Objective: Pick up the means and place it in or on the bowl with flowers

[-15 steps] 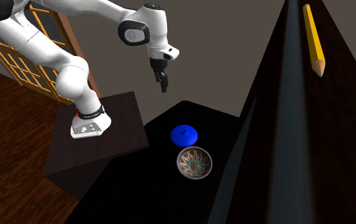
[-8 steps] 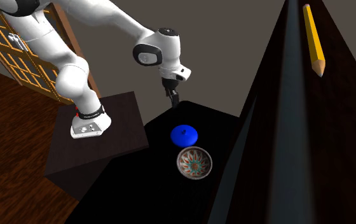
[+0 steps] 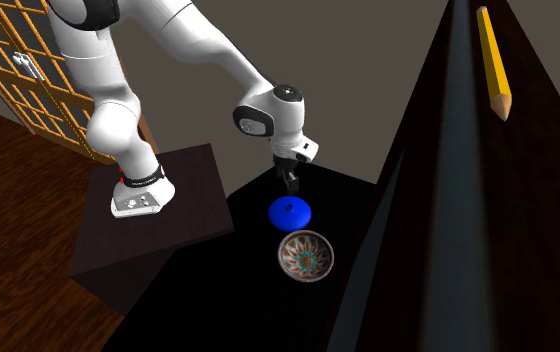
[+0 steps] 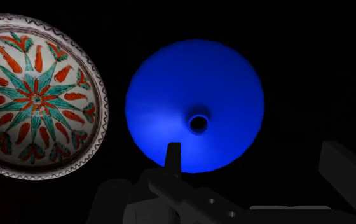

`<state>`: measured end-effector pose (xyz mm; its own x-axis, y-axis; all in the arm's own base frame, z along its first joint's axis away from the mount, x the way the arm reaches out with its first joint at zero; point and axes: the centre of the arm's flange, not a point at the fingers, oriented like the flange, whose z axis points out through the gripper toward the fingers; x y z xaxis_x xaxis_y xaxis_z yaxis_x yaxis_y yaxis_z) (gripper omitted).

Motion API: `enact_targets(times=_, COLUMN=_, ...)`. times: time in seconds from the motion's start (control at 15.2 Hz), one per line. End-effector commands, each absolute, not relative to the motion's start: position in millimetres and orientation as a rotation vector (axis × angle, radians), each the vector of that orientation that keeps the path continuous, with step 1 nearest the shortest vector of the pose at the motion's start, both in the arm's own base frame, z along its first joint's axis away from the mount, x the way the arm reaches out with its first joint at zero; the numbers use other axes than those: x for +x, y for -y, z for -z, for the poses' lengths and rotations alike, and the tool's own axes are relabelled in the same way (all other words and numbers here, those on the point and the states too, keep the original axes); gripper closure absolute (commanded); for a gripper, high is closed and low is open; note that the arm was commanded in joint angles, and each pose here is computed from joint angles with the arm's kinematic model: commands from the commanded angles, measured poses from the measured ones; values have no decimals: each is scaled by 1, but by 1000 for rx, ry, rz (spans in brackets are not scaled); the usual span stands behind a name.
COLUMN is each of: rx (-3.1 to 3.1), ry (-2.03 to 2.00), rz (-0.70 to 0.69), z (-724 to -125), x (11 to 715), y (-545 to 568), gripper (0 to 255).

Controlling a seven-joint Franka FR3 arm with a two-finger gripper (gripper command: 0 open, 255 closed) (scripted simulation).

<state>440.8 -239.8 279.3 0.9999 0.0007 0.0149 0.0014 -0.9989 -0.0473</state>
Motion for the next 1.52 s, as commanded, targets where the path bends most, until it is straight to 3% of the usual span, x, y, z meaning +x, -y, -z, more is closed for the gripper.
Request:
enact_targets(times=0.0, rx=-3088, ry=-3, rz=27, z=-255, x=450, y=257, gripper=0)
enact_targets(times=0.59, rx=-3084, ry=-6, rz=28, z=-203, x=456, y=265, gripper=0)
enact_targets(times=1.12, rx=-3084, ry=-6, rz=28, z=-203, x=456, y=265, gripper=0)
enact_targets(times=1.19, rx=-3084, ry=-6, rz=28, z=-203, x=456, y=265, gripper=255)
enact_targets(times=1.45, rx=-3084, ry=-6, rz=28, z=-203, x=456, y=265, gripper=255)
